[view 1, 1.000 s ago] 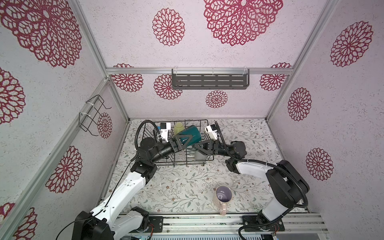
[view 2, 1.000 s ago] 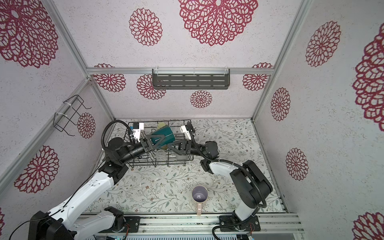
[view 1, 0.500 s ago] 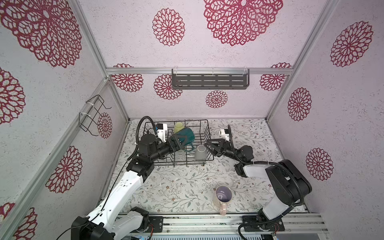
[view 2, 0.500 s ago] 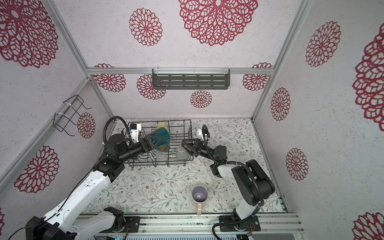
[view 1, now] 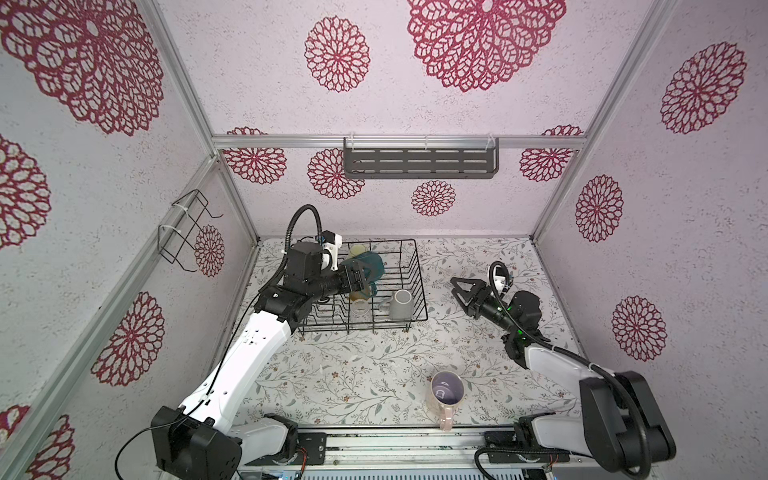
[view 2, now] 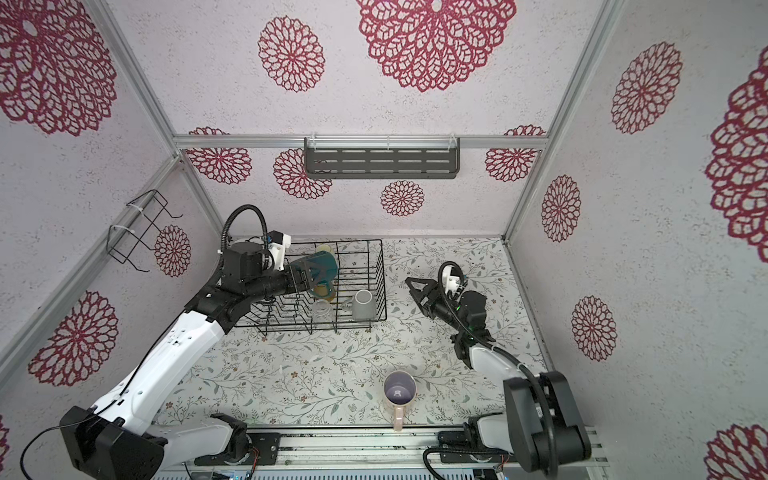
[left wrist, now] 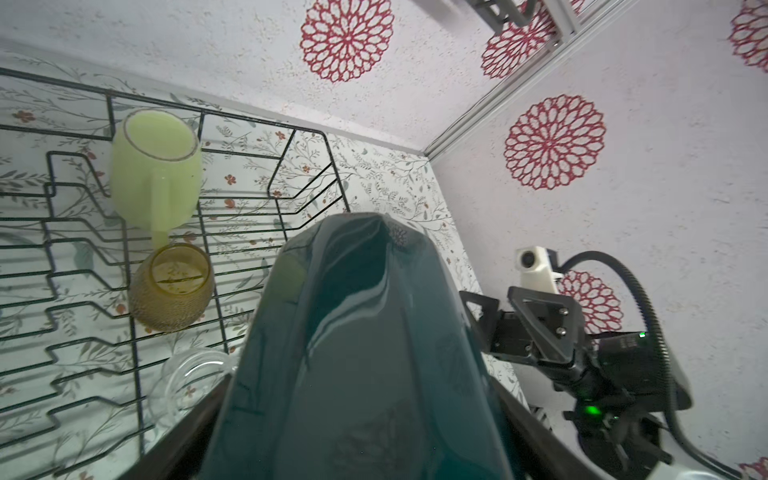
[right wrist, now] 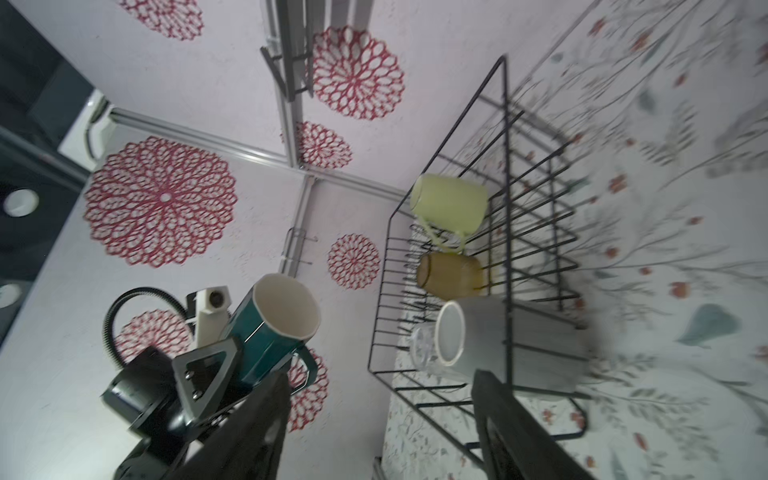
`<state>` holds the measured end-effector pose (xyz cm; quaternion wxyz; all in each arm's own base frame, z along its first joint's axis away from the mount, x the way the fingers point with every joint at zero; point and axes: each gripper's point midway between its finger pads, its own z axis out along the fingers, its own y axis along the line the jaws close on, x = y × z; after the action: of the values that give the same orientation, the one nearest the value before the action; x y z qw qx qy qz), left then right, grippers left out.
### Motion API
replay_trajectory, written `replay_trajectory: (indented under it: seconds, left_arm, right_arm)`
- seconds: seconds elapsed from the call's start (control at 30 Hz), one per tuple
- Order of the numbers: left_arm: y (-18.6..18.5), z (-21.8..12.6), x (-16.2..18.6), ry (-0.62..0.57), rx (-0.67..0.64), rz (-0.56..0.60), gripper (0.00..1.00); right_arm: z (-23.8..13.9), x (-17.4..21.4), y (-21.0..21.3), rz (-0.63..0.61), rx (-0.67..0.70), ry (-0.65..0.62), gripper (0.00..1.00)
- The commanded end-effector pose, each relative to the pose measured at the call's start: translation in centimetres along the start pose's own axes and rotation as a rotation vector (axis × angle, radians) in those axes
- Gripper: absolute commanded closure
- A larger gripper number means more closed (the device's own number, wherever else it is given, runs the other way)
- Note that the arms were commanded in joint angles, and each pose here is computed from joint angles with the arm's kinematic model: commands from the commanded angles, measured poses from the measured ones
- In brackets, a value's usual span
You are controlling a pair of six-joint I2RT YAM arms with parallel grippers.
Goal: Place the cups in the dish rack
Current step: 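Open the right gripper and draw it back while the left gripper carries the mug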
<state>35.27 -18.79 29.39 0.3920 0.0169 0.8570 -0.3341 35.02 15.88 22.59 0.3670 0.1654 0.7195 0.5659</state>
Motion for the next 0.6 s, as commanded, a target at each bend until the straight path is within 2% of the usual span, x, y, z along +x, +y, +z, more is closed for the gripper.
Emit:
replay_trajectory:
  seconds: [0.0, 0.1, 0.23, 0.33, 0.57]
  left_arm:
    - [-1.4, -0.4, -2.7, -0.063, -0.001, 0.108, 0.38]
    - [-1.5, 0.8, -2.8, -0.032, -0.034, 0.148, 0.38]
    - [-1.6, 2.7, -2.9, 0.024, -0.084, 0.203, 0.38]
    - [-1.5, 3.8, -3.4, 0.044, -0.112, 0.218, 0.38]
    - [-0.9, 7.4, -4.0, 0.1, -0.201, 0.287, 0.39]
  right_arm:
    - [-3.4, -1.8, -5.4, -0.251, 0.408, -0.055, 0.01]
    - [-7.1, -4.2, -7.3, -0.395, 0.655, -0.173, 0.01]
    - [-10.8, -5.8, -9.1, -0.504, 0.827, -0.304, 0.01]
    - [-12.2, -5.7, -10.9, -0.52, 0.895, -0.338, 0.01]
    - [-13.2, -4.7, -14.2, -0.539, 0.978, -0.33, 0.01]
